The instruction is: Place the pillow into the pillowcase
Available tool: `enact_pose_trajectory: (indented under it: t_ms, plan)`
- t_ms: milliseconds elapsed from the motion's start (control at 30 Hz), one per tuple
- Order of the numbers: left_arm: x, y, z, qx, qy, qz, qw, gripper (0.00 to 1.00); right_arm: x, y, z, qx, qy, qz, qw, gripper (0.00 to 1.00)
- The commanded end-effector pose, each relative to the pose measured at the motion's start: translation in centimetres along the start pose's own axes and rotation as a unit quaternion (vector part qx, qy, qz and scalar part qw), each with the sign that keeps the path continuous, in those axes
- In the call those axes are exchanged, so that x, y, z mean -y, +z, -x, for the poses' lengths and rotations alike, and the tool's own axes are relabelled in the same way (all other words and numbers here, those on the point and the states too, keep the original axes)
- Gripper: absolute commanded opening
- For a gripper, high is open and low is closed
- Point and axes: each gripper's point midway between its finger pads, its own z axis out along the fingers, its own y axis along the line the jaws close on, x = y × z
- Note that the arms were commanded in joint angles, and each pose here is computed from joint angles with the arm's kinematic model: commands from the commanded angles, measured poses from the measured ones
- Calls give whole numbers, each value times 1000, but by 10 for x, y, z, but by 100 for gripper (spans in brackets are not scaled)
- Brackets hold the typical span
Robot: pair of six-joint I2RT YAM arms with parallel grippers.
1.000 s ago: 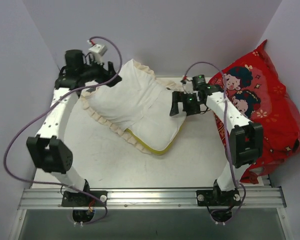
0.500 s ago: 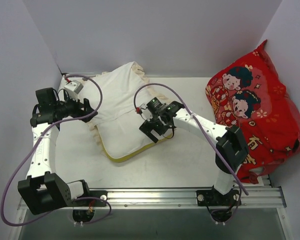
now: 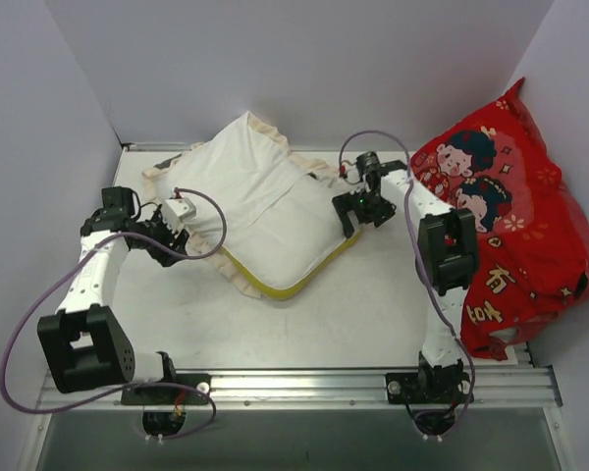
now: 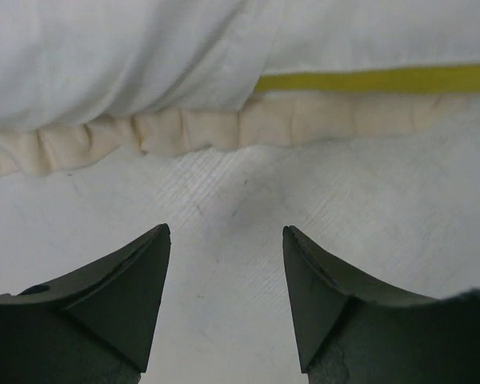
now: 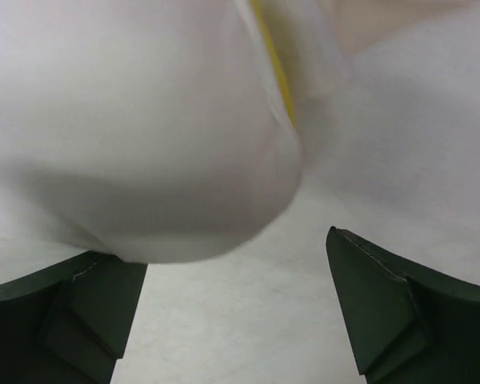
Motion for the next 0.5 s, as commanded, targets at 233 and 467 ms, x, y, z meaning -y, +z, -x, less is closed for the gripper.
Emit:
enact_pose_trajectory:
  t_ms: [233, 467]
  plan:
    - [117, 110, 49, 11, 233, -143, 962, 66, -12, -115, -13, 111, -16, 31, 993, 100]
    - [213, 169, 128, 63, 208, -240, 946, 67, -23, -111, -51, 84, -8, 63, 994, 100]
